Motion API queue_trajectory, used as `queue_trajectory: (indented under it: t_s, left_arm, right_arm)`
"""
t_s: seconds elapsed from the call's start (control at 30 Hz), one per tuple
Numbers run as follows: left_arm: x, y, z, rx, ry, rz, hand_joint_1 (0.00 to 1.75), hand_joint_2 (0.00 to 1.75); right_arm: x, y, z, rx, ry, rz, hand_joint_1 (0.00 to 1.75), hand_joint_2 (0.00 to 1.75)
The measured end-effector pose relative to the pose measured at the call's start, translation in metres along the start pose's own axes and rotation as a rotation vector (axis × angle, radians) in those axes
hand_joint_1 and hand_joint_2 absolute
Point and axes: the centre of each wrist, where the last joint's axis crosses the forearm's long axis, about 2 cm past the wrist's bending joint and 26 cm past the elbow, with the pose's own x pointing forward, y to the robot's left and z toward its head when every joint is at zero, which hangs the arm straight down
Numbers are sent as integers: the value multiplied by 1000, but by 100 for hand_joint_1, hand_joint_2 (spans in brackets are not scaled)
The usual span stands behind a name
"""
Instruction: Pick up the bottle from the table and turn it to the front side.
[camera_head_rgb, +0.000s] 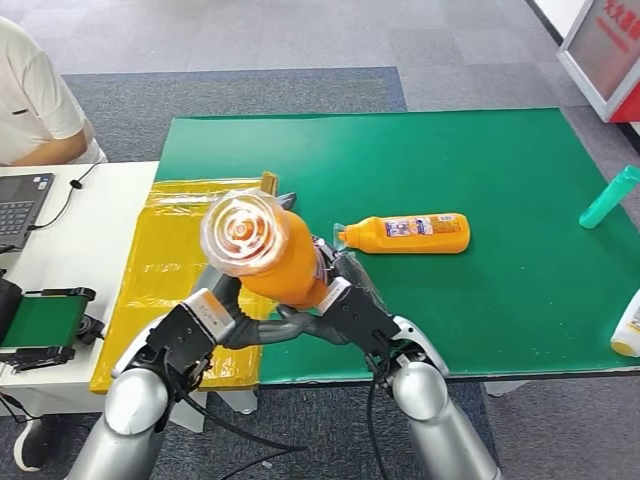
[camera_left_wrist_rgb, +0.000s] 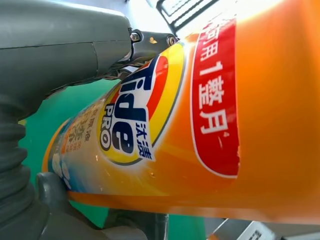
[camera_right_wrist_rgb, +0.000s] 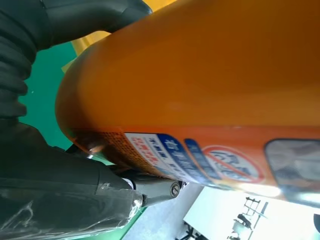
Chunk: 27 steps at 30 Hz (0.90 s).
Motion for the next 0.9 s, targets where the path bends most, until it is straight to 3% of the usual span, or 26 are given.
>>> queue_trajectory:
  t_s: [0.07,0.1,0.5,0.63,0.77,0.9]
  left_arm:
    - [1,-1,-2,-1,3,-28,139,175]
    - [2,-1,-2,0,5,-39,175,175]
    - [6,0,-7,29,0,-87,175,175]
    - [7,0,-8,55,-8,-123,175,175]
    - [12,1,-9,117,-22,-203,175,175]
    - [22,16,-7,294,-14,-432,175,175]
  right_arm:
    - [0,-1,-1,-1,-1,5,175,175]
    - [1,-1,-1,-2,-1,9,175,175]
    - [6,-6,-2,-19,-7,25,175,175]
    - [7,-7,-1,-30,-4,12,2,175]
    - [8,-11,-1,-62,1,-16,0,175]
    - [10,-22,5,-132,2,-46,0,175]
